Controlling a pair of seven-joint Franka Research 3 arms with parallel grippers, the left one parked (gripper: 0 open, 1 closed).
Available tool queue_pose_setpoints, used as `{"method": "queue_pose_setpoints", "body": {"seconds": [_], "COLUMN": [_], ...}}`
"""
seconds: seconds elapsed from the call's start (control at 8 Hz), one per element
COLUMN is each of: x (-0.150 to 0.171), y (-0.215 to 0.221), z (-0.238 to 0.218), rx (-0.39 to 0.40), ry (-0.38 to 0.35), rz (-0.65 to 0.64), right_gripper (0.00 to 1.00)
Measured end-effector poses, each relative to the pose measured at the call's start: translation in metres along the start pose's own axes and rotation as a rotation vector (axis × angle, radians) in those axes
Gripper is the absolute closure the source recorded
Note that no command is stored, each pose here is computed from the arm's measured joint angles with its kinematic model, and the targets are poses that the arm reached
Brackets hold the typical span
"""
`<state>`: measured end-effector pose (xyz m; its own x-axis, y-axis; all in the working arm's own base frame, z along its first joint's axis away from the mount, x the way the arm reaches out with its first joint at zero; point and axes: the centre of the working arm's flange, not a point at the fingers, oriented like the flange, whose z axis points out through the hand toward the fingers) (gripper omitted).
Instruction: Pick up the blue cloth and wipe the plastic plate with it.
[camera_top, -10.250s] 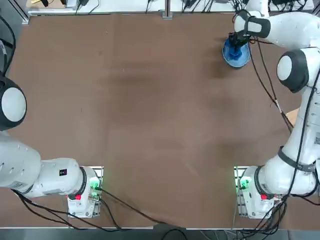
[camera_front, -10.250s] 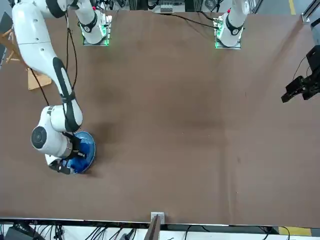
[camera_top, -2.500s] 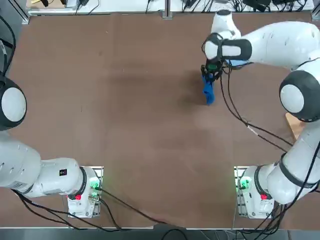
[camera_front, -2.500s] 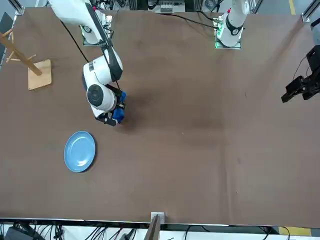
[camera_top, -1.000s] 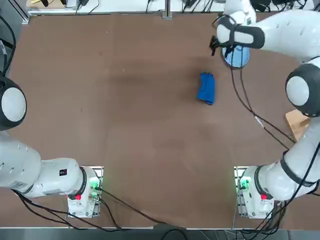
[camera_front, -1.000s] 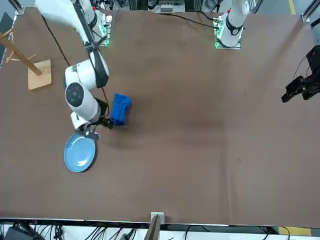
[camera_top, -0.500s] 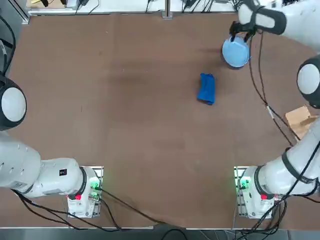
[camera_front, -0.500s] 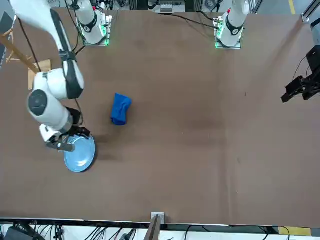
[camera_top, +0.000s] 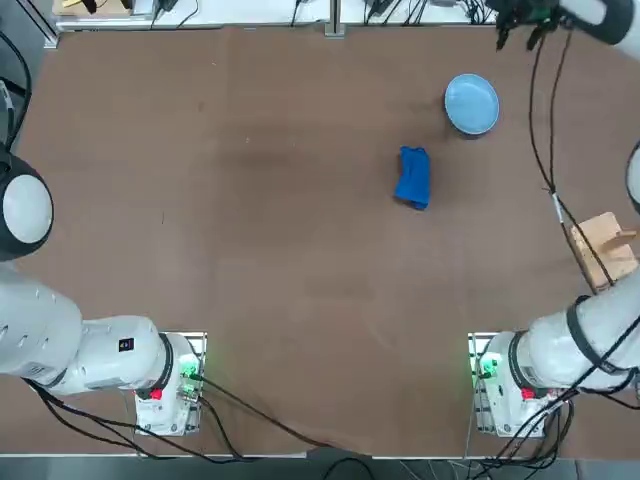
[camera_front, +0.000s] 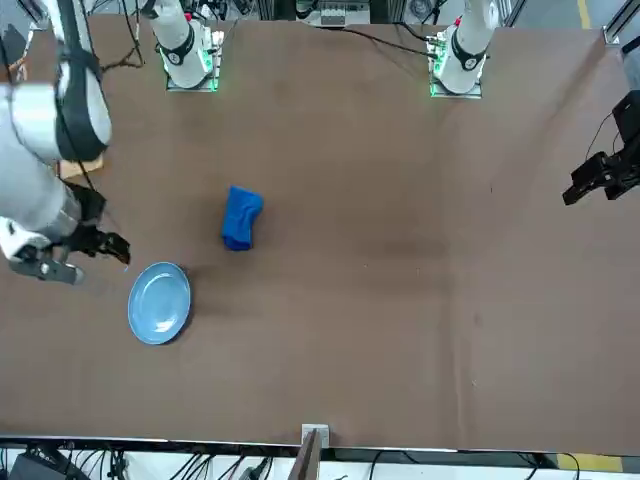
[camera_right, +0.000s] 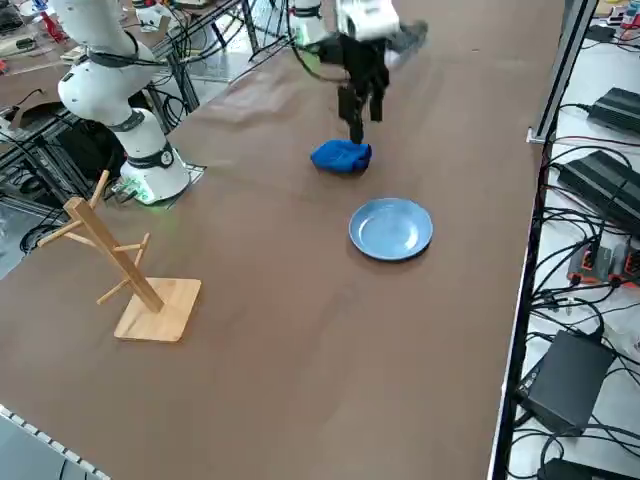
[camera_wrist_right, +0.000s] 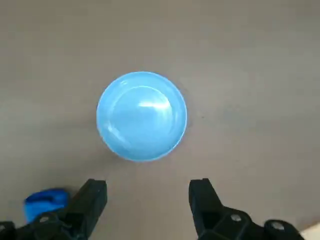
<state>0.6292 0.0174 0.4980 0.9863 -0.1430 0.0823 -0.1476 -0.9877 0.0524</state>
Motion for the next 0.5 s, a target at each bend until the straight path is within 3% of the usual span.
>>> {"method": "queue_pose_setpoints", "body": {"seconds": [0.25,0.5], "x": [-0.022,-0.026], "y": [0.008,0.013], "z": [-0.057,-0.078], "rx": [0.05,0.051], "ry": [-0.003,-0.025], "rz": [0.033,0.04], "right_gripper": [0.0,0.0]}}
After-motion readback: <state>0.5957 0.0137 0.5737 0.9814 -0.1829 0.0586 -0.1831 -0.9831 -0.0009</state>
